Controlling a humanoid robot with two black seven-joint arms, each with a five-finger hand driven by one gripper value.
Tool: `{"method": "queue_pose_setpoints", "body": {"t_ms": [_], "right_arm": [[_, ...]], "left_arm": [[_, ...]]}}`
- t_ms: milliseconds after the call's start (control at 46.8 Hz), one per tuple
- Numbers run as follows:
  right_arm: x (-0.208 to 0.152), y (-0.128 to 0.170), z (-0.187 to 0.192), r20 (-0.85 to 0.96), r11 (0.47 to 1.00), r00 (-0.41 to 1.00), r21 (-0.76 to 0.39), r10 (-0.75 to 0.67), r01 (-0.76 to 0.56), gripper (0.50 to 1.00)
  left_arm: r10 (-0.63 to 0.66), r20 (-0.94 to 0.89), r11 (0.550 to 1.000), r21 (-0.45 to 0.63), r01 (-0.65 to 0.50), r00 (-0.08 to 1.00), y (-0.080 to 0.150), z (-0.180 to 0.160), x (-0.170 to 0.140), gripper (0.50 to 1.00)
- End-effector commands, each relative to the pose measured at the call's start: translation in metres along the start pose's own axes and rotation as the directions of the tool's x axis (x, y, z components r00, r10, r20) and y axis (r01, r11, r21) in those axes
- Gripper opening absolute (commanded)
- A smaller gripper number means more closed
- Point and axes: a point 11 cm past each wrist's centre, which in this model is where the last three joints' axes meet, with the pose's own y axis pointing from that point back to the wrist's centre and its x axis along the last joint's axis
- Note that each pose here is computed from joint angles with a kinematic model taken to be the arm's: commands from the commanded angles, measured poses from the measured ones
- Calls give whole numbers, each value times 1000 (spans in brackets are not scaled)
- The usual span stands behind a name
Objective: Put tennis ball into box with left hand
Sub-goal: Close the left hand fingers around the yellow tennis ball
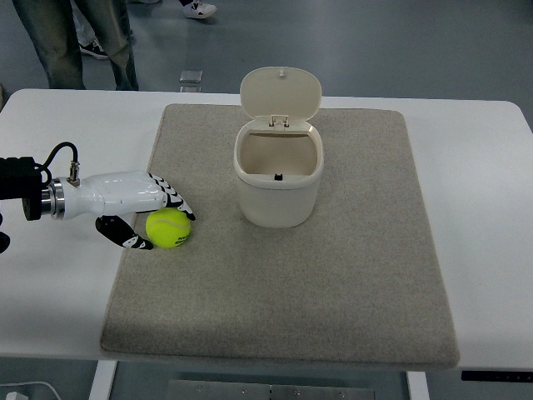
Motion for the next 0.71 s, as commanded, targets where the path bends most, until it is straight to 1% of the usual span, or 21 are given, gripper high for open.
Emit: {"method": "queue_pose_setpoints", "body": {"t_ms": [0, 128, 150, 192, 214, 235, 299, 321, 363, 406, 470, 492, 684], "right_arm": [[0, 0, 0, 0, 1000, 1000, 0, 0, 0, 938], [0, 0, 0, 0, 1000, 1000, 0, 0, 0, 940], [0, 0, 0, 0, 1000, 1000, 0, 0, 0, 938], [0, 0, 0, 0, 1000, 1000, 0, 0, 0, 938], [0, 0, 0, 0, 1000, 1000, 0, 0, 0, 938], [0, 0, 0, 0, 1000, 1000, 0, 0, 0, 938], [0, 0, 0, 0, 1000, 1000, 0, 0, 0, 938], [0, 0, 0, 0, 1000, 1000, 0, 0, 0, 938], [0, 0, 0, 0, 1000, 1000, 0, 0, 0, 938], [0, 0, 0, 0, 1000, 1000, 0, 0, 0, 938], [0, 0, 0, 0, 1000, 1000, 0, 0, 0, 938], [0, 0, 0, 0, 1000, 1000, 0, 0, 0, 938], [0, 0, 0, 0, 1000, 1000, 0, 0, 0, 938]], "left_arm": [[0, 0, 1000, 1, 0, 1000, 0, 0, 0, 814], [-2, -2, 1000, 10, 2, 1000, 1, -3, -1, 774], [-1, -1, 1000, 11, 2, 1000, 1, -4, 0, 754], [-2, 0, 1000, 11, 2, 1000, 1, -4, 0, 699], [-2, 0, 1000, 11, 2, 1000, 1, -4, 0, 684], [-1, 1, 1000, 11, 1, 1000, 1, -4, 0, 671], [0, 3, 1000, 9, 0, 1000, 1, -3, 1, 662], [0, 5, 1000, 11, 0, 1000, 1, -4, 2, 651], [-1, 5, 1000, 13, 1, 1000, 1, -4, 1, 600], [-4, 14, 1000, 14, 4, 1000, 1, -4, 1, 578], [-11, 34, 1000, 19, 10, 999, 1, -5, 1, 512], [-11, 41, 1000, 19, 10, 999, 1, -5, 1, 501], [17, 65, 1000, 17, -18, 998, 3, -4, 12, 500]]}}
